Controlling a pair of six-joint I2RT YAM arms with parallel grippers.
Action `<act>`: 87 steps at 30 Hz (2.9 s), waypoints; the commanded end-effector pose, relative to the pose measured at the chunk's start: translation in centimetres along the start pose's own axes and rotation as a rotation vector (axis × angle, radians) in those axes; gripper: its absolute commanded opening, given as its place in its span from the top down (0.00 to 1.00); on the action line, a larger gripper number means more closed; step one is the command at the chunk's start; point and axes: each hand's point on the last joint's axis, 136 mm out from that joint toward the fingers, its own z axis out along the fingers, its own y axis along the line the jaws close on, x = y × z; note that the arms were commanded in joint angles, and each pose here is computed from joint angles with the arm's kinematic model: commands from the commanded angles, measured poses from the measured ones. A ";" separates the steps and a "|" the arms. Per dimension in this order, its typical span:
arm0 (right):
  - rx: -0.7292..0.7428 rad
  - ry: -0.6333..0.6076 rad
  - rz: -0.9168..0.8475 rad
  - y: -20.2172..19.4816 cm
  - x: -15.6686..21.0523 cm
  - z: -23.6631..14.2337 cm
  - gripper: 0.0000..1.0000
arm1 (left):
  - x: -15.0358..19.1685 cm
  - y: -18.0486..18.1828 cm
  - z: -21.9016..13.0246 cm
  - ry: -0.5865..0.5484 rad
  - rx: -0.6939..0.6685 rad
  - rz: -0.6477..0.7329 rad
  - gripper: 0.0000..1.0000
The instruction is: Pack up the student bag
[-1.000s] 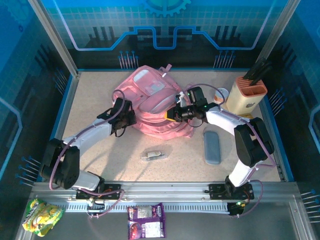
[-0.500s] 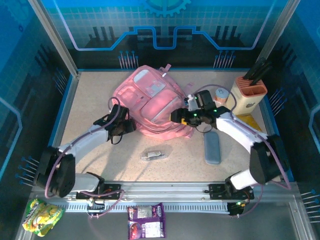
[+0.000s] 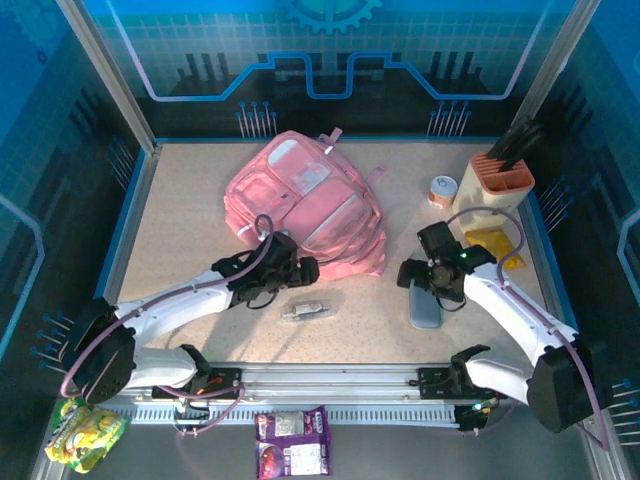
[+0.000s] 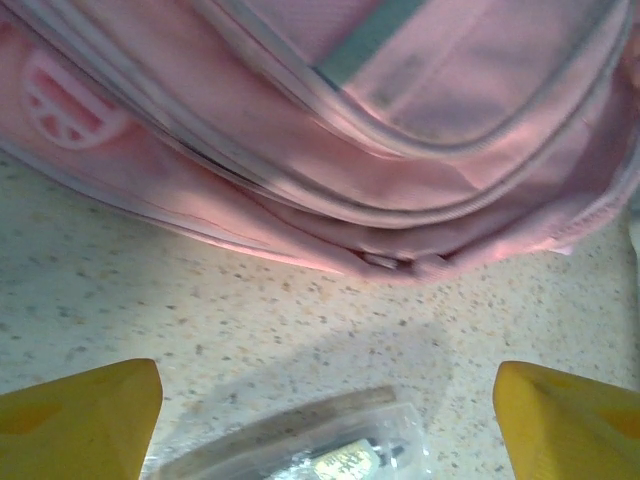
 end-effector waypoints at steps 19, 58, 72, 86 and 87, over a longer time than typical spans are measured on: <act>-0.009 0.133 -0.014 0.5 4.8 3.0 0.00 | -1.1 -2.6 0.8 -0.039 0.034 -0.014 0.01; -0.160 0.022 -0.212 3.8 2.7 -0.5 0.28 | -8.1 -5.5 -0.4 -0.139 -0.165 0.587 0.01; -0.295 0.085 -0.180 5.3 1.0 -2.3 0.25 | -9.4 -8.2 8.7 -0.083 -0.268 0.924 0.01; -0.322 0.058 -0.206 6.1 -0.5 -1.9 0.27 | -12.9 -8.6 11.1 -0.143 -0.347 0.938 0.63; -0.323 0.055 -0.213 6.1 -0.5 -2.0 0.27 | -13.1 -8.8 10.8 -0.150 -0.352 0.942 0.68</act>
